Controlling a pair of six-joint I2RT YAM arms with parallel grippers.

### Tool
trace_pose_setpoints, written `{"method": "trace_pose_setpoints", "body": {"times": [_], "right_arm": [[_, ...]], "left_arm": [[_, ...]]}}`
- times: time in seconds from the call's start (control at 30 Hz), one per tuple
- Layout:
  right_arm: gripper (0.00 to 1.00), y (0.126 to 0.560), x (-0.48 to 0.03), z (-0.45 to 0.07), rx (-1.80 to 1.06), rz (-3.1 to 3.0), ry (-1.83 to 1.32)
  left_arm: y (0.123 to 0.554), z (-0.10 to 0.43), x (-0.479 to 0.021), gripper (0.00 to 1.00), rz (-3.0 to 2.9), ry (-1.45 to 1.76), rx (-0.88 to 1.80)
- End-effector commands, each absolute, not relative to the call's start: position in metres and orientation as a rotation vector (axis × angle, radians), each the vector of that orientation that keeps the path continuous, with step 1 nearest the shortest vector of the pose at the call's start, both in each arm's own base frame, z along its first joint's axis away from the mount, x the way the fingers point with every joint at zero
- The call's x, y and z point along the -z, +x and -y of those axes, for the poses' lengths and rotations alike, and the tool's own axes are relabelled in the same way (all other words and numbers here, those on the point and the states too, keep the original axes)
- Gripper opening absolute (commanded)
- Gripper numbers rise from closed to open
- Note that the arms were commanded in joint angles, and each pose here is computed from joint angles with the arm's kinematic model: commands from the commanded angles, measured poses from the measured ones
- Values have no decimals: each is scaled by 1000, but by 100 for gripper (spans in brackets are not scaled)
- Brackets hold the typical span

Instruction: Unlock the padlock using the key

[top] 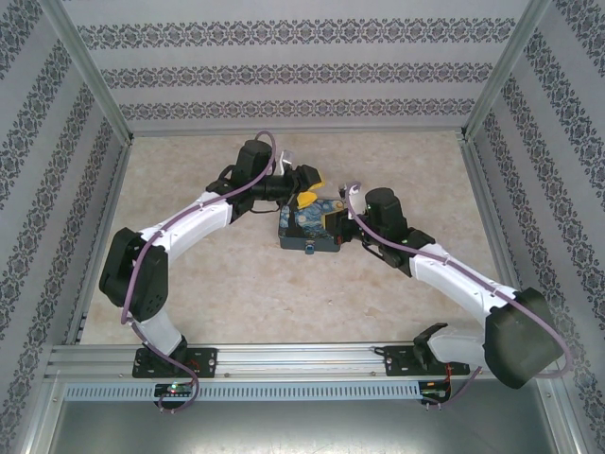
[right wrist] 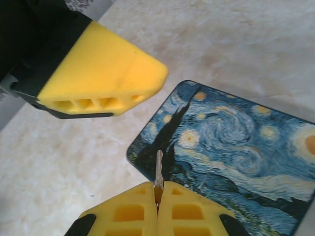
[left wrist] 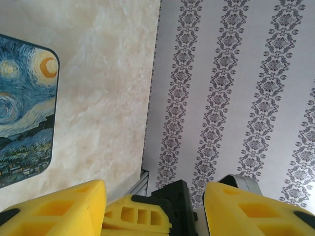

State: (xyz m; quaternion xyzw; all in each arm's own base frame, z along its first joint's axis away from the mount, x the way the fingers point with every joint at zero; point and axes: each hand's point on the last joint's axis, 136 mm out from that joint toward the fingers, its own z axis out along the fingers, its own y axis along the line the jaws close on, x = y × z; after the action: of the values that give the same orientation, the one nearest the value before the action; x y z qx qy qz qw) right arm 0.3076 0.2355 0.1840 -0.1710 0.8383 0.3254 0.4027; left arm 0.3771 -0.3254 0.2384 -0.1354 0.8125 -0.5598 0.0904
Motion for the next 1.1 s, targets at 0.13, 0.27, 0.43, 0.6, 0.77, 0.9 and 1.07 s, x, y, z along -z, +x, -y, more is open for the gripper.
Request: {"method": "trace_pose_setpoints", "body": {"times": [0.13,0.27,0.43,0.6,0.77,0.9,1.07], "right_arm": [[0,313,-197,-229,-692,-2066,-468],[0,313,-200,-233,-670,-2061,-494],[0,313,-200,-241,-634,-2062,-546],[0,313,-199,-246,-604,-2065,-575],[0,313,-196,-249,-571,-2070,-602],[0,315,-197,-250,-547,-2067,-612],[0,317,-195,-250,-517,-2074,-620]], "left_arm": [[369,321,-221,47,-2487,-477,1665],[368,323,-216,47,-2503,-493,1667],[368,330,-213,47,-2525,-494,1670],[366,336,-205,46,-2558,-498,1663],[363,341,-200,41,-2576,-493,1660],[360,344,-197,35,-2589,-488,1657],[357,348,-194,29,-2607,-479,1651]]}}
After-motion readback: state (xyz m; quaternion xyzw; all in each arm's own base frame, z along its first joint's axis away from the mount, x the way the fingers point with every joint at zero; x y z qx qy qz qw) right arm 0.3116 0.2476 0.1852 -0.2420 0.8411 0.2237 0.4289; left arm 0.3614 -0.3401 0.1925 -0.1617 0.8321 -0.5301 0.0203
